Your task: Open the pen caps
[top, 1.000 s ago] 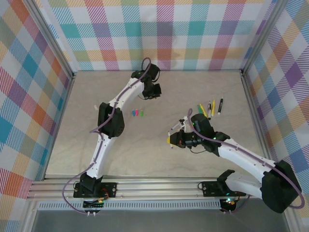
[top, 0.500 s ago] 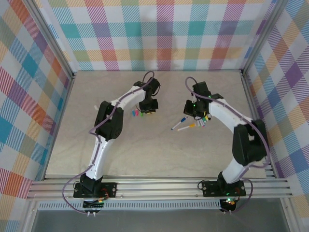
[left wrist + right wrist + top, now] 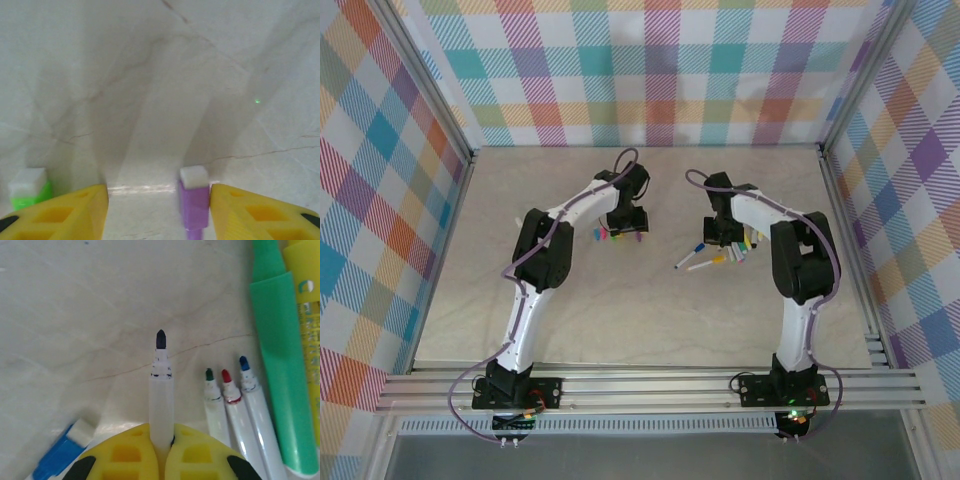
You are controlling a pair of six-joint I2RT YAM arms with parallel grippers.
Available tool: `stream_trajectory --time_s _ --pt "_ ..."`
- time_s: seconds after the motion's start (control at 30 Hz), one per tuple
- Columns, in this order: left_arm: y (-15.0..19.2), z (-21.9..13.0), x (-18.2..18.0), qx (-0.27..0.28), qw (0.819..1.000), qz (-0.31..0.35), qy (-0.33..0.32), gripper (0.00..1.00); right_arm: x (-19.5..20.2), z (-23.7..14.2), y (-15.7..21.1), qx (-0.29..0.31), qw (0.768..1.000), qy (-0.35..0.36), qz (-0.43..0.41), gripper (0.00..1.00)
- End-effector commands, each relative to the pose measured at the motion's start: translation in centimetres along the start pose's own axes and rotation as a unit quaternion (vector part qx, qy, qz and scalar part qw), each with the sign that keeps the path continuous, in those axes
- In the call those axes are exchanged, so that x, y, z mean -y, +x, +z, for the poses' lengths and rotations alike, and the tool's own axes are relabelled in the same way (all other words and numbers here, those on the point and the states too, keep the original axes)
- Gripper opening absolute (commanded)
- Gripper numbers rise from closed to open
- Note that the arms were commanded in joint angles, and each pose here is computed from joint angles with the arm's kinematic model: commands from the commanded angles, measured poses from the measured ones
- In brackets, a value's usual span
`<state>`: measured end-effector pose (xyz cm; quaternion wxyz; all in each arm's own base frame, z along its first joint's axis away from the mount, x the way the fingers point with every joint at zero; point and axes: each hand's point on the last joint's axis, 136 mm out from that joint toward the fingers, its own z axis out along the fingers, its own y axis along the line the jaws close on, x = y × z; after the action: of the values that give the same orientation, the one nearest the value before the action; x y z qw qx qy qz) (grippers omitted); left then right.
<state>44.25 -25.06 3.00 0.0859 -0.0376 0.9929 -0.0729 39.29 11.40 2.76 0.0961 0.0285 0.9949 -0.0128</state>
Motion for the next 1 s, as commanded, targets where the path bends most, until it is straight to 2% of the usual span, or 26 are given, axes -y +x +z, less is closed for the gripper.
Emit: stream_trajectory --time_s 0.0,0.17,0.27,0.37,0.57,0.7,0.83,0.97 --pt "-0.4 -2.4 -1.3 0.014 1.0 -0.003 -0.018 0.56 1.3 -0.1 -0.4 -0.006 0.999 0.038 -0.009 0.11" --pt "-0.7 -3.8 -1.1 0.028 0.999 0.002 -0.016 0.56 2.4 0.2 -0.3 -0.013 0.997 0.073 -0.006 0.24" --pt "-0.8 -4.8 -0.2 0.042 0.999 0.015 -0.011 0.56 2.2 -0.3 -0.4 -0.006 0.998 0.066 -0.004 0.29" --pt "-0.6 -5.6 1.3 0.053 0.998 0.039 -0.006 0.56 2.1 -1.2 -0.7 0.004 0.998 0.059 0.004 0.3" --pt "0.8 -6.7 7.0 0.083 0.988 0.127 0.023 0.56 1.6 -7.1 -0.4 0.069 0.997 -0.004 0.044 0.31" --pt "2.0 -6.6 10.7 0.089 0.979 0.178 0.046 0.58 1.2 -10.4 1.3 0.099 0.991 -0.059 0.069 0.34" --pt "3.3 -6.4 14.6 0.096 0.966 0.228 0.082 0.63 0.7 -11.7 3.4 0.103 0.986 -0.106 0.083 0.44" --pt "4.4 -5.6 17.8 0.1 0.95 0.279 0.102 0.65 1.1 -12.7 4.8 0.112 0.983 -0.116 0.089 0.46"
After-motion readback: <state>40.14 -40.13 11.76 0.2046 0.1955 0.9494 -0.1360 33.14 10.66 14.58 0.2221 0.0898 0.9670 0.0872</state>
